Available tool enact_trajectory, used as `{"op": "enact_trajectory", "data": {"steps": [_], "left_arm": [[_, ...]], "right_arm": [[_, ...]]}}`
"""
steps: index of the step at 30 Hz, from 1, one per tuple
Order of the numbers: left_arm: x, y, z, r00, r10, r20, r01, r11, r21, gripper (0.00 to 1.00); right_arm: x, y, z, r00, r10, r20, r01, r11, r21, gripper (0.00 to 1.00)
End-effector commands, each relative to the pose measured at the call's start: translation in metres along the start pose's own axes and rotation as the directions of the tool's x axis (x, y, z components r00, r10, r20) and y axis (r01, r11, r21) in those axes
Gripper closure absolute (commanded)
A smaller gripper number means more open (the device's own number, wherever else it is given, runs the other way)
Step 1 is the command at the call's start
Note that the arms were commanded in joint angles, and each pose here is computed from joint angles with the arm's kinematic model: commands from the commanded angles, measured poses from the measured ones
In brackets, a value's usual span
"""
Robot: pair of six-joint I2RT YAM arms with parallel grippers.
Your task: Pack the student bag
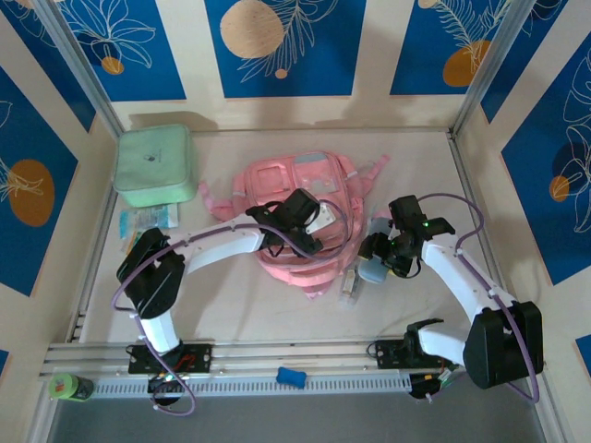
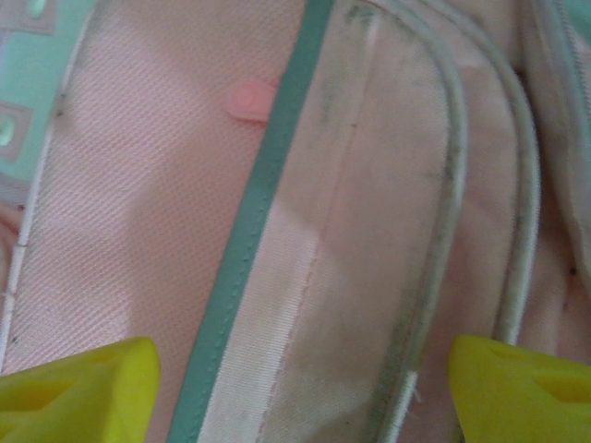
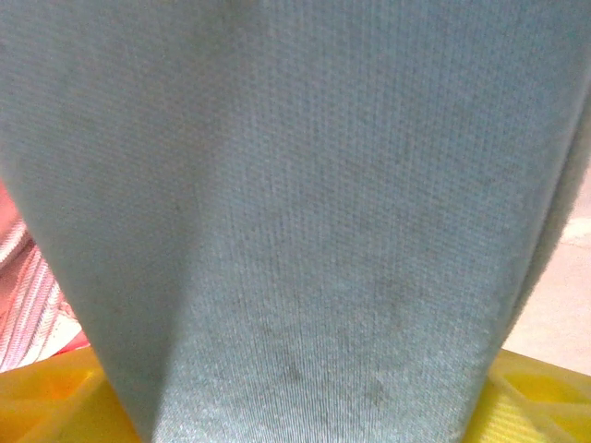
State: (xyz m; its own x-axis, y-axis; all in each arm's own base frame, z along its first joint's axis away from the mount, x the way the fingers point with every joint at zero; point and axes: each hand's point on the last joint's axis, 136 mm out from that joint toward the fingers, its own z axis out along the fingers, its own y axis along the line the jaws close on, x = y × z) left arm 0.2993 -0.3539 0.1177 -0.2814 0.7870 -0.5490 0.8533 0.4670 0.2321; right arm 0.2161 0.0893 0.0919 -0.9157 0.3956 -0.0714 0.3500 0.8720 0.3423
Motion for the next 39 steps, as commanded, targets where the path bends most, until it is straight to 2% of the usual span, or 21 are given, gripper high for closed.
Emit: {"op": "enact_trajectory", "data": {"steps": [1,3,6,9,13,16,20,27,29,39], "left_arm": [[-0.003,-0.021,-0.006,0.998,0.055,0.022,-0.056,0.996,0.072,0.19],[-0.002,-0.023,-0.005,0.998,0.062,0.023,-0.063,0.996,0.061,0.18],[0.006,-0.008,0.007,0.998,0.059,-0.014,-0.06,0.998,-0.029,0.18],[0.008,-0.005,0.018,0.996,0.07,-0.056,-0.073,0.997,-0.04,0.21],[0.002,0.006,0.021,0.997,0.06,-0.054,-0.065,0.994,-0.084,0.37],[0.0,0.016,0.02,0.999,0.023,-0.034,-0.025,0.997,-0.068,0.42],[-0.005,0.027,0.022,0.999,-0.014,-0.031,0.012,0.997,-0.073,0.56],[-0.014,0.032,0.026,0.997,-0.061,-0.045,0.057,0.995,-0.086,0.87],[-0.02,0.037,0.021,0.996,-0.084,-0.027,0.081,0.991,-0.105,0.99],[-0.057,0.041,-0.003,0.977,-0.21,0.044,0.213,0.974,-0.076,1.0]], "right_arm": [[-0.004,0.009,-0.005,1.0,-0.017,0.0,0.017,0.999,-0.035,0.27],[-0.005,0.011,-0.003,1.0,-0.008,-0.003,0.008,0.999,-0.045,0.26],[-0.005,0.016,-0.002,1.0,-0.013,-0.012,0.012,0.998,-0.064,0.26],[-0.005,0.014,-0.002,1.0,-0.01,-0.013,0.01,0.998,-0.057,0.26],[-0.003,0.014,-0.003,1.0,-0.015,-0.01,0.014,0.998,-0.064,0.26],[-0.003,0.01,-0.005,1.0,-0.018,-0.002,0.018,0.999,-0.048,0.26],[-0.002,0.01,-0.007,1.0,-0.016,0.004,0.016,0.998,-0.058,0.27],[-0.006,0.016,-0.018,0.999,-0.02,0.027,0.022,0.997,-0.076,0.26],[-0.008,0.017,-0.022,0.999,-0.03,0.036,0.033,0.997,-0.072,0.26],[-0.014,0.018,-0.034,0.998,-0.037,0.052,0.041,0.996,-0.085,0.26]]}}
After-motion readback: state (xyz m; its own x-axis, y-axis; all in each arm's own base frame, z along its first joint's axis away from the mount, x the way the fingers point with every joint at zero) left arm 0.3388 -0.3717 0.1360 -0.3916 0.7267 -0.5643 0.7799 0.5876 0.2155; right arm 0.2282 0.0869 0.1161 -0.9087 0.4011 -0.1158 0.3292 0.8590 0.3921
